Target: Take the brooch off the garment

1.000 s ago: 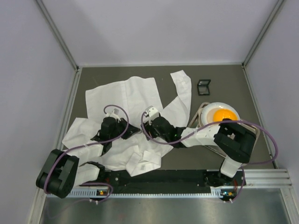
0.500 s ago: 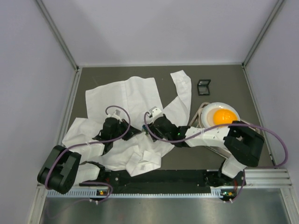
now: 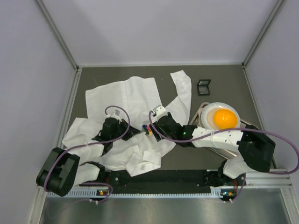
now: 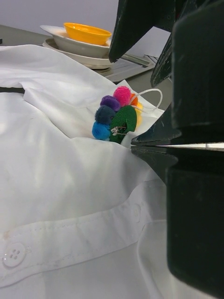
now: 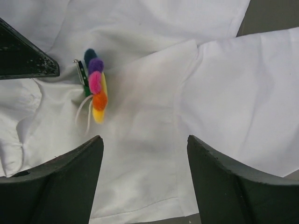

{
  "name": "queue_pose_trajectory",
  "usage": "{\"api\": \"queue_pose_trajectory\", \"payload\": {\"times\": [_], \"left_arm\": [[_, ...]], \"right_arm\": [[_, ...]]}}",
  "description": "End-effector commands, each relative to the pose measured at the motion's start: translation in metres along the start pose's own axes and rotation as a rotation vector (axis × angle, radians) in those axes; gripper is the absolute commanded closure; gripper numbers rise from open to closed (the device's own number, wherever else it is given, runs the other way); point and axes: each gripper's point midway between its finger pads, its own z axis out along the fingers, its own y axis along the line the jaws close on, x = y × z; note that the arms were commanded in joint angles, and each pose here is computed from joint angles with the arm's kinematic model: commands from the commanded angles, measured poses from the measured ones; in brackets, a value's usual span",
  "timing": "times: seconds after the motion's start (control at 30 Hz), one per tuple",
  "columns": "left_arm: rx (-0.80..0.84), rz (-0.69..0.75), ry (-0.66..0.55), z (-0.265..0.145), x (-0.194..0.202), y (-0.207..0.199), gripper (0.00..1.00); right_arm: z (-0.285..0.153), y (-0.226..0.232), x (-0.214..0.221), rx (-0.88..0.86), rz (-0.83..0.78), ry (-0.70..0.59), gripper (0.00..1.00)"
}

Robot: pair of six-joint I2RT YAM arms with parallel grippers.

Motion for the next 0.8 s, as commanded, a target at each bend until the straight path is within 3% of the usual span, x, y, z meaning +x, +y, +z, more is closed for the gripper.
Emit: {"api": "queue_pose_trajectory", "payload": {"times": [0.0,0.4,0.77], "left_arm": [[0.012,0.034,-0.044,-0.002,-0.011,-0.009,0.99],[0.027,0.020,-0.034,0.001,-0.008,-0.010,1.00],[0.020,0.007,-0.049,0.000,-0.007,-0.007,1.00]], "right_arm": [[-0.007,0.021,-0.051,-0.064,0.044,-0.127,0.29],[0.033,0.058,-0.068,-0.036,-0.071,-0.151,0.28],[0.048,0.051,-0.056,0.106,-0.147,-0.139,0.33]]}}
